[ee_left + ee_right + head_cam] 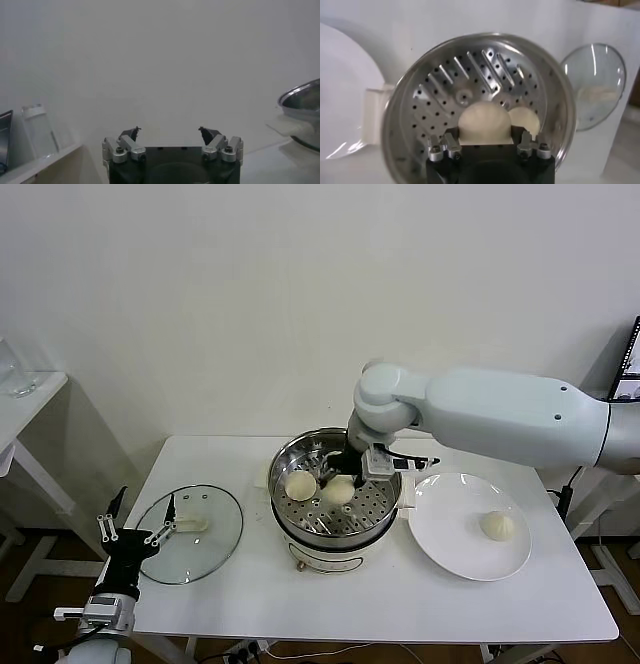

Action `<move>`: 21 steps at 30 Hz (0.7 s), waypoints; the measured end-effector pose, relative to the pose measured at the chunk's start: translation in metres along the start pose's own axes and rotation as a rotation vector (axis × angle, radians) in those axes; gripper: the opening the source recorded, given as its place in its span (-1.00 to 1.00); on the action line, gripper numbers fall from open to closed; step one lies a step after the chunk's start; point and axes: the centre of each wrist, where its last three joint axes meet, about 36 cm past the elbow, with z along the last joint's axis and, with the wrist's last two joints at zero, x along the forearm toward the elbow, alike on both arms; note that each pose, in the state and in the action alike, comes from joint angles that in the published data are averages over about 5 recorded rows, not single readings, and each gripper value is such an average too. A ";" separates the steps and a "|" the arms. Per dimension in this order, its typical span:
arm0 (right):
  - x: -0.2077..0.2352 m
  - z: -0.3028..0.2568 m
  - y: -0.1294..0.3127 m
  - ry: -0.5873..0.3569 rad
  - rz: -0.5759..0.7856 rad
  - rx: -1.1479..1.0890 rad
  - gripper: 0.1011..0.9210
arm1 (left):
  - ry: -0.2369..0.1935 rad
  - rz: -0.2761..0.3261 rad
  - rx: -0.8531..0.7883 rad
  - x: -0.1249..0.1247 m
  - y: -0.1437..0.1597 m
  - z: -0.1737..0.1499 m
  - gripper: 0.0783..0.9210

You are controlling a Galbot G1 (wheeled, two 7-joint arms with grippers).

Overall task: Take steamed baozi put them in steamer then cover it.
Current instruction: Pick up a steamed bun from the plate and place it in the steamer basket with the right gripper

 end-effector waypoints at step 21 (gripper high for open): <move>-0.038 -0.012 -0.006 -0.079 -0.014 0.004 0.45 | 0.005 -0.011 -0.005 0.003 0.006 0.002 0.77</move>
